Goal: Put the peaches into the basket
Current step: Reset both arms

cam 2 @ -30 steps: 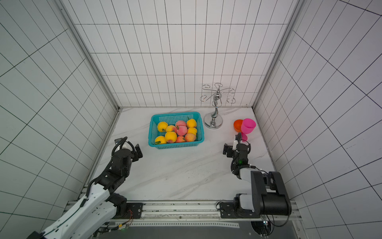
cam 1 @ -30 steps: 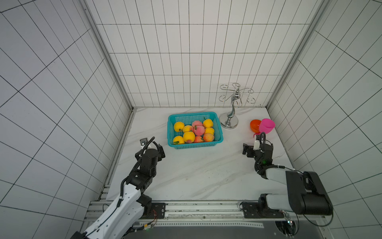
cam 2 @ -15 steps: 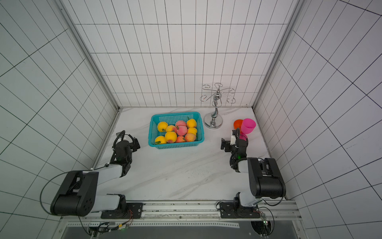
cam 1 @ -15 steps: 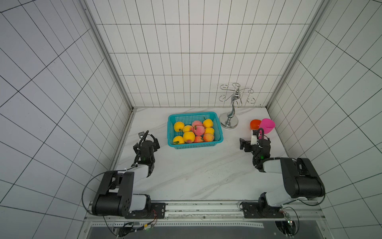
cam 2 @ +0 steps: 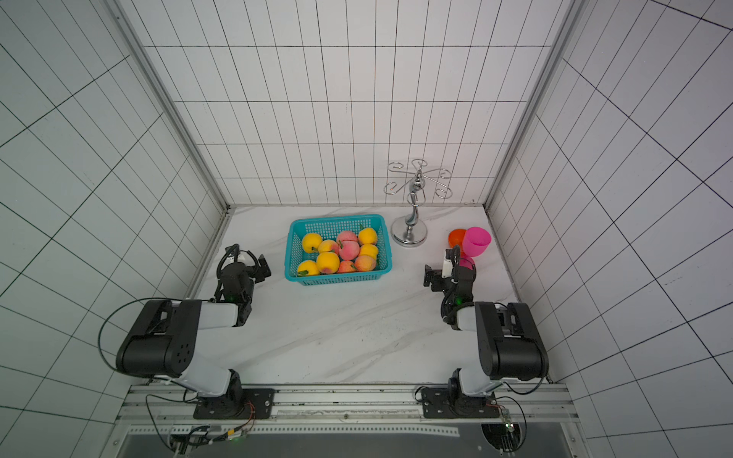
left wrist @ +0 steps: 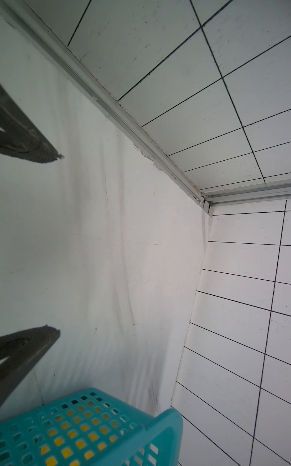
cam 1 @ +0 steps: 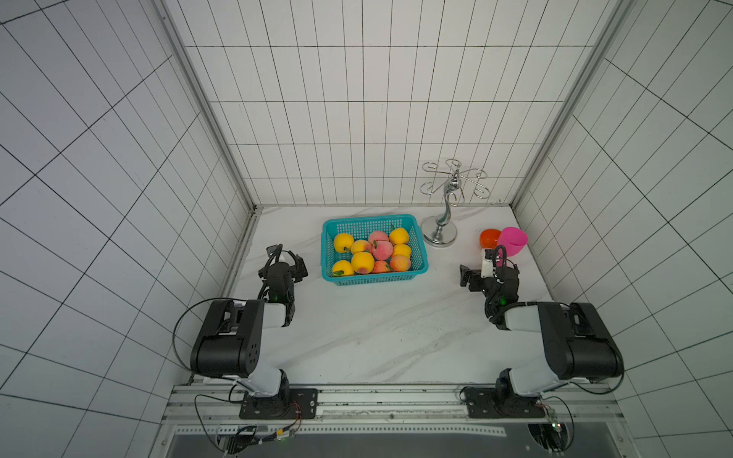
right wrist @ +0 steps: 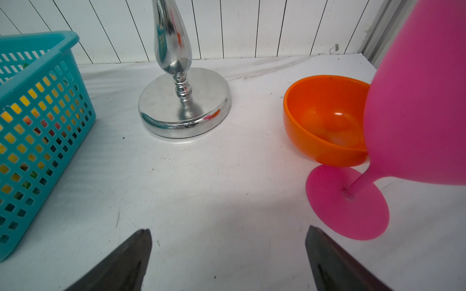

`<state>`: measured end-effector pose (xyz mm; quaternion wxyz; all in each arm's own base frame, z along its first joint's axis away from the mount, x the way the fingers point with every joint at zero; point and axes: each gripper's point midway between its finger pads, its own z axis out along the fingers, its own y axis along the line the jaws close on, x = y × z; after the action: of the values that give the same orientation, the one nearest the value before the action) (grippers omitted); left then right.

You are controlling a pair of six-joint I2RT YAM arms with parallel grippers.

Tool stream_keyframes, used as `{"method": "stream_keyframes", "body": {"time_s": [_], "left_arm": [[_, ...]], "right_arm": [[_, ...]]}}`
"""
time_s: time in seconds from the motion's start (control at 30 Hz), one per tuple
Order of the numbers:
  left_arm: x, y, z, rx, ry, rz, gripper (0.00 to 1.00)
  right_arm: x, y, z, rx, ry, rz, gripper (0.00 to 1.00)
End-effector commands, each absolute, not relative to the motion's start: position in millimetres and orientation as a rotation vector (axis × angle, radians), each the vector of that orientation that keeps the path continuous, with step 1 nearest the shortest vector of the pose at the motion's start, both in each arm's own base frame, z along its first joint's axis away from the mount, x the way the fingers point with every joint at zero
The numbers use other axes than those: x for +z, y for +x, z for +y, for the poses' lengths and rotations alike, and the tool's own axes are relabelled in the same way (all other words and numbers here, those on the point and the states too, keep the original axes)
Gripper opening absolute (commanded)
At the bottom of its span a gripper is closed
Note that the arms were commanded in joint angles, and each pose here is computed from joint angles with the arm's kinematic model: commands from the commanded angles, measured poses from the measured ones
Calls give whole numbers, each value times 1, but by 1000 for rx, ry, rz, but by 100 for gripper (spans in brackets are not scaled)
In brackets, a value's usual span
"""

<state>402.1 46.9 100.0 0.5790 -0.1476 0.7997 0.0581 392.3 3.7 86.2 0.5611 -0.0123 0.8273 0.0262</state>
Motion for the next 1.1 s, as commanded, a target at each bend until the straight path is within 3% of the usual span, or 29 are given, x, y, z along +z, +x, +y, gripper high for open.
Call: {"method": "stream_keyframes", "body": {"time_s": [0.0,0.8,0.93,1.07], "left_arm": [[115,409,43,128,-314,1830,99],[114,410,43,128,-315,1832,99],[114,410,43,128,-314,1832,99],[114,410,43,128,-315,1832,99]], "right_arm": [[97,399,-1,45,-29,1915,98],[97,398,-1,43,-28,1913,99],[100,387,-46,-135,248,1858,99],[101,387,-48,-176,271,1859,99]]}}
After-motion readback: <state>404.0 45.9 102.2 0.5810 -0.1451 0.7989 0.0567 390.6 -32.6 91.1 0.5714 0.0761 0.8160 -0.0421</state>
